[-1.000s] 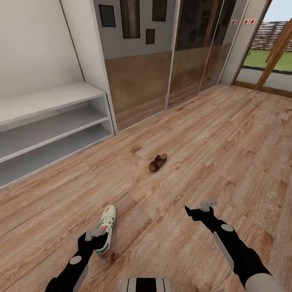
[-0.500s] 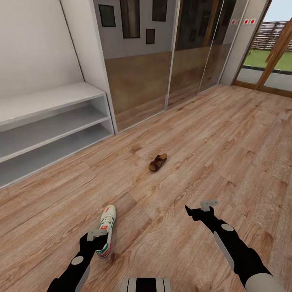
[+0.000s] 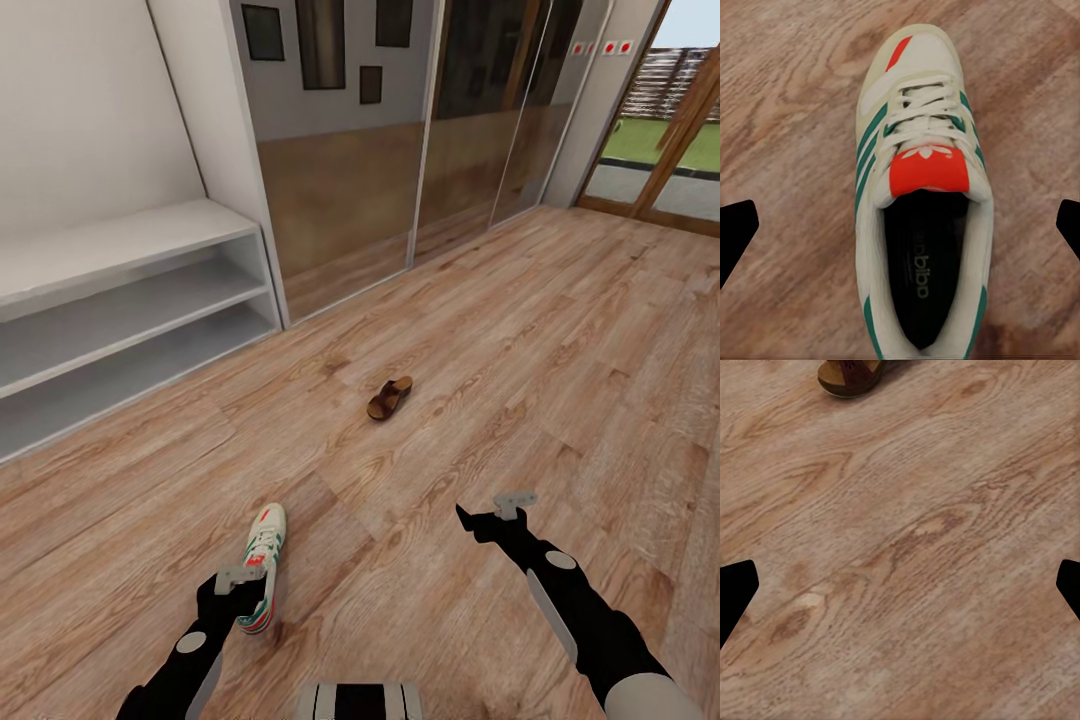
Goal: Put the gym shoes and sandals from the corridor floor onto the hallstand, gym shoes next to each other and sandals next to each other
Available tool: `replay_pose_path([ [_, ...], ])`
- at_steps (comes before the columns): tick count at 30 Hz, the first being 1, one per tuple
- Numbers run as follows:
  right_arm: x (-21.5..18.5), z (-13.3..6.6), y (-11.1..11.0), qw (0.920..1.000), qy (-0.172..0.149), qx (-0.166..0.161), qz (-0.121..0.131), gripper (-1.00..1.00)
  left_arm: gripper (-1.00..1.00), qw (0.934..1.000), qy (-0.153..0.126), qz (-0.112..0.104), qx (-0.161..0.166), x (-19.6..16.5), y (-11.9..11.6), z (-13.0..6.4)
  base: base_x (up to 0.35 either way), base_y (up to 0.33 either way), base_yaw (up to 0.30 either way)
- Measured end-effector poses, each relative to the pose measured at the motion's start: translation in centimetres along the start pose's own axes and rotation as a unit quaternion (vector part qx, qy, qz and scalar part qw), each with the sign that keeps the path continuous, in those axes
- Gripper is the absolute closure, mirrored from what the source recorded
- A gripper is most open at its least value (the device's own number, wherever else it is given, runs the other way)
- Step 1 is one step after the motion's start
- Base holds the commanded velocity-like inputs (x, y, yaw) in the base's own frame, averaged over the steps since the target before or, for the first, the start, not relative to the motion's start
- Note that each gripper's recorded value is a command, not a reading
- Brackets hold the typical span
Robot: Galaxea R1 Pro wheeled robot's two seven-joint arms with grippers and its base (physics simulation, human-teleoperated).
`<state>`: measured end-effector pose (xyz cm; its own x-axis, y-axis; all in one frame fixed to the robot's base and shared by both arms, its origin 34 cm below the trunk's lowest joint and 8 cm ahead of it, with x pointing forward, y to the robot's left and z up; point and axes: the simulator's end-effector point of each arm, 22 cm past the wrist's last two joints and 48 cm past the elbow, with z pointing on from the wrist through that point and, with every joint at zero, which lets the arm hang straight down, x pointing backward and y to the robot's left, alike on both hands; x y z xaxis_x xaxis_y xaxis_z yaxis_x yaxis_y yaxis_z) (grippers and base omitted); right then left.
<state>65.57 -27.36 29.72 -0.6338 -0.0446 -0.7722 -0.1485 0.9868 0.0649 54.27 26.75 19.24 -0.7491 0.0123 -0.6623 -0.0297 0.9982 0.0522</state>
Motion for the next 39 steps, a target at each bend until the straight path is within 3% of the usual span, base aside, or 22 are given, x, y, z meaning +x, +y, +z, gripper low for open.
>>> replay_pose_path([
  [5, 0.7, 0.4, 0.0, 1.0, 0.005, -0.001, 0.0, -1.0, -1.0, 0.9999, 0.01, 0.001, 0.0, 1.1, 0.0, 0.3, 0.0, 0.0, 0.0],
  [23, 0.6, 0.4, 0.0, 1.0, 0.004, -0.001, -0.001, -1.0, -1.0, 1.0, 0.008, -0.001, 0.0, 1.2, 0.0, 0.3, 0.0, 0.0, 0.0],
  [28, 2.0, 0.9, 0.0, 0.9999, 0.015, -0.001, 0.001, -1.0, -1.0, 1.0, 0.0, 0.0, 0.001, 1.8, -0.1, 0.6, 0.0, 0.0, 0.0],
  [39, 4.1, 1.5, 0.0, 0.9995, 0.032, -0.002, 0.004, -1.0, -1.0, 0.9999, 0.012, 0.001, 0.001, 3.5, -0.1, 1.0, 0.0, 0.0, -0.027],
])
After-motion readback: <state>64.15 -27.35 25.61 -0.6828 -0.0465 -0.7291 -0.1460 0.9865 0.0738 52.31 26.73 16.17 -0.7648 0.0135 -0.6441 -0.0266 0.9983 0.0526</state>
